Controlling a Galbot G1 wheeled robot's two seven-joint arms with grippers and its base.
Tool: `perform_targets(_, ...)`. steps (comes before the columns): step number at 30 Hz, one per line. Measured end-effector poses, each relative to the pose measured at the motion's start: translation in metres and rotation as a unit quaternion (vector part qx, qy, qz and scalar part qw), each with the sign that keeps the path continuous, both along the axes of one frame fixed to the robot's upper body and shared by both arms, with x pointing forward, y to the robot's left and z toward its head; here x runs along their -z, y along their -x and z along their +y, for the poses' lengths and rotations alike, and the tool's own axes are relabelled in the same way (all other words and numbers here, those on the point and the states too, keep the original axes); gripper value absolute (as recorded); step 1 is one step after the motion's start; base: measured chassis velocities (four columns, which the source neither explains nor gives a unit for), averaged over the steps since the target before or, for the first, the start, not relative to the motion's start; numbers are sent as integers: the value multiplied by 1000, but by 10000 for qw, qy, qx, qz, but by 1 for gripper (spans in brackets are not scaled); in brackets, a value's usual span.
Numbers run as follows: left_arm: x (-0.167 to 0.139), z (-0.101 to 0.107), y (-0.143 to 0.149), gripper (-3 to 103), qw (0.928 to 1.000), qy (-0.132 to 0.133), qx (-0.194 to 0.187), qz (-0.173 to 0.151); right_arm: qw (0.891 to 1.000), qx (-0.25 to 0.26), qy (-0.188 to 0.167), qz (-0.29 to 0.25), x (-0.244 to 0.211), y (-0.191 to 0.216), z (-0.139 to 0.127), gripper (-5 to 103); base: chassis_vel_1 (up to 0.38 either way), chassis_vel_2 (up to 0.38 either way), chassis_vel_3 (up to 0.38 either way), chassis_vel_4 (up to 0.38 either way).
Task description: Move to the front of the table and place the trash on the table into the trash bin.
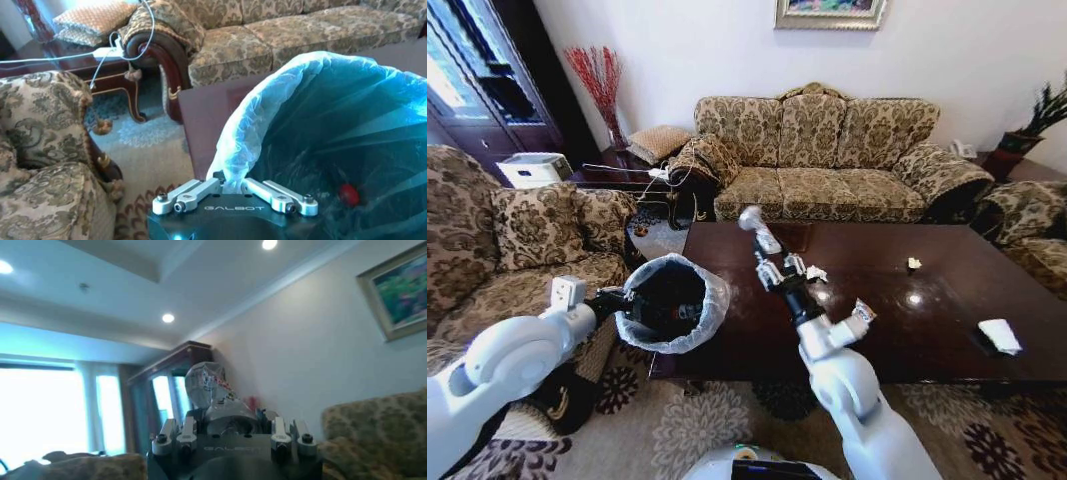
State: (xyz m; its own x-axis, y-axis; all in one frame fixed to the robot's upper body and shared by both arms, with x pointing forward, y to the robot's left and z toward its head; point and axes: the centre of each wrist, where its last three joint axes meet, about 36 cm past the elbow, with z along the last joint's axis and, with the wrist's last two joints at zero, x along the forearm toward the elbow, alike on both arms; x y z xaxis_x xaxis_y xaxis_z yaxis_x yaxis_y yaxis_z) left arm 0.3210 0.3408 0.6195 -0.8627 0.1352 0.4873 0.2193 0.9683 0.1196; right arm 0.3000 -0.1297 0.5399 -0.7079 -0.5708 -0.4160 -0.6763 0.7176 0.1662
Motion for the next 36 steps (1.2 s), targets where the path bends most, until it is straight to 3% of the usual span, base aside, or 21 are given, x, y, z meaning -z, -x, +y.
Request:
perform_targets(7,-7,-17,19,0,9996,135,228,-64,9980,-580,262,-31,22,11,30,47,0,0,0,0)
perform_targets(12,-9,-24,29,0,9992,242,296,-74,9966,-718,391,64,37,19,46,45,0,0,0,0)
perform_targets(14,-7,-24,32,0,9992,295,257,-53,9957,-775,490,112,44,21,54,50,0,0,0,0)
perform_targets(15,-7,-24,32,0,9992,306,240,-49,9956,-784,500,115,46,22,55,61,0,0,0,0)
perform_targets(16,-7,-24,32,0,9992,306,240,-49,9956,-784,500,115,46,22,55,61,0,0,0,0)
perform_targets(19,-5,-23,34,0,9993,329,201,-30,9955,-819,481,76,45,24,55,77,0,0,0,0)
perform_targets(23,-5,-23,34,0,9992,340,186,-36,9960,-786,412,-60,41,25,52,88,0,0,0,0)
perform_targets(24,-4,-22,34,0,9992,354,173,-41,9964,-743,394,-113,40,25,50,88,0,0,0,0)
perform_targets(25,-3,-21,36,0,9992,380,117,-46,9981,-466,316,-263,34,24,43,97,0,0,0,0)
perform_targets(27,-1,-21,36,0,9993,372,78,-41,9987,-341,243,-307,31,25,39,97,0,0,0,0)
perform_targets(29,5,-15,38,0,9994,319,-96,-39,9992,99,-98,-371,26,21,22,99,0,0,0,0)
perform_targets(31,7,-14,38,0,9994,328,-135,-46,9990,246,-137,-346,27,18,17,100,0,0,0,0)
perform_targets(33,10,-12,41,0,9990,395,-214,-81,9961,865,-167,48,45,-3,-1,100,0,0,0,0)
perform_targets(34,10,-12,41,0,9990,395,-214,-81,9961,865,-167,48,45,-3,-1,100,0,0,0,0)
perform_targets(36,14,-12,43,0,9986,451,-265,-107,9899,1339,21,460,54,-17,-15,100,0,0,0,0)
